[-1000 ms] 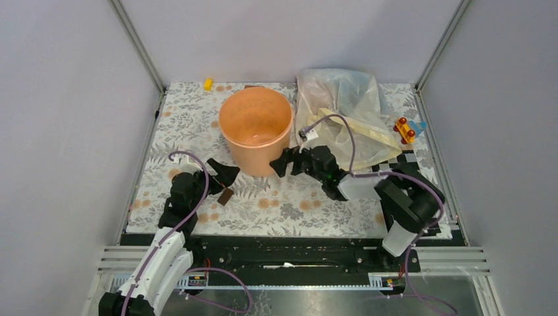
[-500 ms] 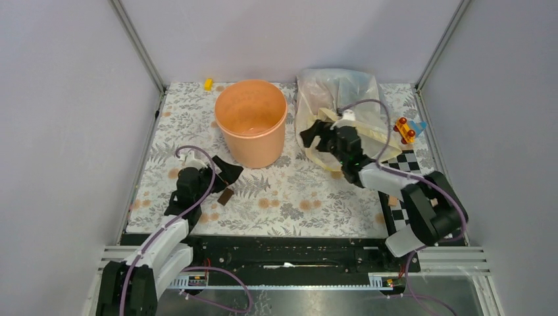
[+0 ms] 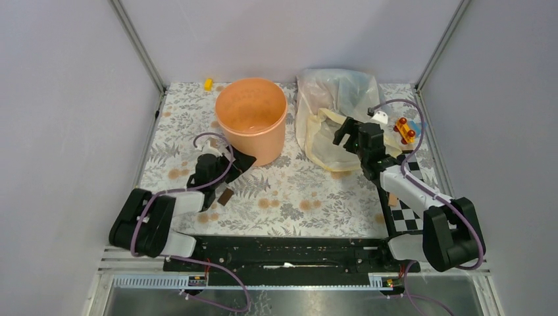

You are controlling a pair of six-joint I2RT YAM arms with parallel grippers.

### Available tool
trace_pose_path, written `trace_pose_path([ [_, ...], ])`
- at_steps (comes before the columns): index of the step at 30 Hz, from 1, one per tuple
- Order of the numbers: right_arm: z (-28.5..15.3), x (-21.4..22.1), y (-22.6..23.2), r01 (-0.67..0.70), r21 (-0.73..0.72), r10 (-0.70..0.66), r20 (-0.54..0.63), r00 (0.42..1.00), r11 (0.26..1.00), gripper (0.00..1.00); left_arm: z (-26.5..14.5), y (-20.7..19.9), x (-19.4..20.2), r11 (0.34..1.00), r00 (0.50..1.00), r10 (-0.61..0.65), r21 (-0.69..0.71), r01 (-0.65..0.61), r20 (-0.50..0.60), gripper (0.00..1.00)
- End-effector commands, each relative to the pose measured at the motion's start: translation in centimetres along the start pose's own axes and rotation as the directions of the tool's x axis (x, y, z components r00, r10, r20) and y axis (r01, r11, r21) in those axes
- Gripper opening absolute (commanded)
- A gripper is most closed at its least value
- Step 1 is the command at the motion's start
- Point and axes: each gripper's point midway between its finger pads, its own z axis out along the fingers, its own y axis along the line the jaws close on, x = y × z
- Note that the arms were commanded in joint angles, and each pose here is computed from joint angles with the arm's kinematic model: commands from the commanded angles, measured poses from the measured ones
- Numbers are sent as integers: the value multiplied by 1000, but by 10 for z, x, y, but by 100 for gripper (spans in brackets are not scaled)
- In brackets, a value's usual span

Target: Put the trash bags into the trash bin

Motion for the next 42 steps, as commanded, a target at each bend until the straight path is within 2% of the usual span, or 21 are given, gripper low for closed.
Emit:
trace_pose_path([
  [1,-3,-21,-7,-20,59,19,16,1000,998,90,26,-37,-46,995,991,9,97,-22,137,99],
  [4,0,-12,4,-6,-3,6,-38,999,1000,86,30,-41,-51,993,988,60,89,-73,141,99],
  [7,5,13,38,15,-204,-47,-153,987,979,76,32,-40,-60,989,980,140,34,-146,139,99],
  [9,12,22,58,15,-278,-80,-224,971,960,68,33,-41,-68,982,972,185,2,-187,146,99],
  [13,32,49,76,155,-265,-229,-276,933,952,68,40,-49,-82,969,957,244,-12,-245,160,99],
  [17,44,65,89,174,-275,-257,-301,918,946,68,45,-51,-90,966,956,259,-31,-257,140,99],
  [21,62,82,87,213,-252,-291,-334,896,944,65,28,-61,-77,971,961,237,6,-241,140,99],
  [24,69,101,82,226,-248,-308,-372,875,942,52,14,-70,-58,969,964,242,29,-247,110,99],
  [27,66,115,84,236,-276,-334,-398,854,932,30,3,-82,-40,962,962,262,53,-266,76,99],
  [29,57,120,82,245,-269,-341,-412,845,932,4,-5,-90,-30,958,961,274,76,-277,48,99],
  [30,51,122,82,247,-269,-345,-421,839,931,0,-8,-95,-27,955,960,278,94,-280,33,99],
  [36,-24,131,97,234,-429,-417,-402,815,872,0,-24,-127,-9,910,929,369,205,-360,-6,97],
  [41,-105,163,105,183,-624,-525,-423,739,759,0,-25,-150,6,866,895,446,257,-430,-8,94],
  [42,-119,167,105,168,-650,-537,-425,729,742,6,-24,-155,8,855,887,462,269,-443,-8,94],
])
